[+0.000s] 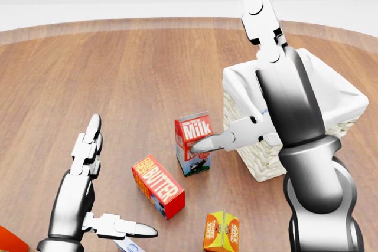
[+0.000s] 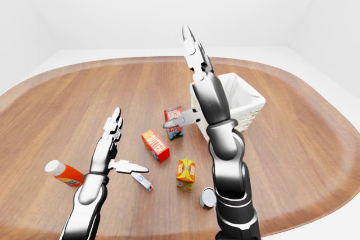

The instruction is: Pick up the alphabet soup and the tomato sauce, and put them in the basket.

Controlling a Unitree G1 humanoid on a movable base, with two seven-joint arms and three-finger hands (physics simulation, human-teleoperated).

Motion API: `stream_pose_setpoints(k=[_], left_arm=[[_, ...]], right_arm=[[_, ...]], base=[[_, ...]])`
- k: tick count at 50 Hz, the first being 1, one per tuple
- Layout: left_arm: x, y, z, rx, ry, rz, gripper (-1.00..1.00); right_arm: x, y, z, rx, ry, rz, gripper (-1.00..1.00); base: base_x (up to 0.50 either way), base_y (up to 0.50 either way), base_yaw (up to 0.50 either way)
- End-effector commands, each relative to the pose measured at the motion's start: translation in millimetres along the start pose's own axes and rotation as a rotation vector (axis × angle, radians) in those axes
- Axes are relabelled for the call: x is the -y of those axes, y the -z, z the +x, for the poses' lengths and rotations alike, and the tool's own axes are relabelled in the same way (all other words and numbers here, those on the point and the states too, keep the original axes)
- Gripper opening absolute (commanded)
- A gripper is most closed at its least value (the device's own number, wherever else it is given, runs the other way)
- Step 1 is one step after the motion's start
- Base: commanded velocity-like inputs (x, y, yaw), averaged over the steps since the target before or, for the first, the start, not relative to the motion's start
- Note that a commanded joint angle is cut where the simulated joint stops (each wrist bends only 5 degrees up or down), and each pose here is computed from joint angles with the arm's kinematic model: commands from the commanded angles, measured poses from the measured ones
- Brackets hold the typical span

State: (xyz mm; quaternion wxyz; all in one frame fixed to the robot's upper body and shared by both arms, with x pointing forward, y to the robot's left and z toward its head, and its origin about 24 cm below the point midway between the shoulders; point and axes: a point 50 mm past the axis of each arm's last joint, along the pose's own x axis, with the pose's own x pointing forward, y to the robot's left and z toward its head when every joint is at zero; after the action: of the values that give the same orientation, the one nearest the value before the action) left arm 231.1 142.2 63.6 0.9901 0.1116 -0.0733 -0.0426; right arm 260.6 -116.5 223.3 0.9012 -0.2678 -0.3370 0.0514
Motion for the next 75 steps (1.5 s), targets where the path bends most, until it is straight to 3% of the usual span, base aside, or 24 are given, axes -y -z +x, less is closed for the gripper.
stream_pose_setpoints(k=[1,22,43,75], left_arm=[[-1.9,-1.5,-0.6,0.006,-0.013,-0.012,1.0],[-2.0,-1.1,-0.8,0.004,-0.014,-0.01,1.0],[-1.9,-3.1,-2.3,0.012,-0.015,-0.008,1.0],[-1.9,-1.2,-2.2,0.004,-0.015,-0.007,1.0]], right_arm=[[0.8,-11.2,-25.1,0.002,-0.002,-0.007,1.0],[7.3,-21.0,-61.9,-0.04,0.001,-0.015,1.0],[3.6,-5.6,-100.3,-0.233,-0.031,-0.003,1.0],[-10.8,-4.5,-124.9,-0.273,-0.038,0.025,1.0]], base=[[0.0,0.0,0.0],[0.0,0.0,0.0],[0.0,0.0,0.0],[0.0,0.0,0.0]])
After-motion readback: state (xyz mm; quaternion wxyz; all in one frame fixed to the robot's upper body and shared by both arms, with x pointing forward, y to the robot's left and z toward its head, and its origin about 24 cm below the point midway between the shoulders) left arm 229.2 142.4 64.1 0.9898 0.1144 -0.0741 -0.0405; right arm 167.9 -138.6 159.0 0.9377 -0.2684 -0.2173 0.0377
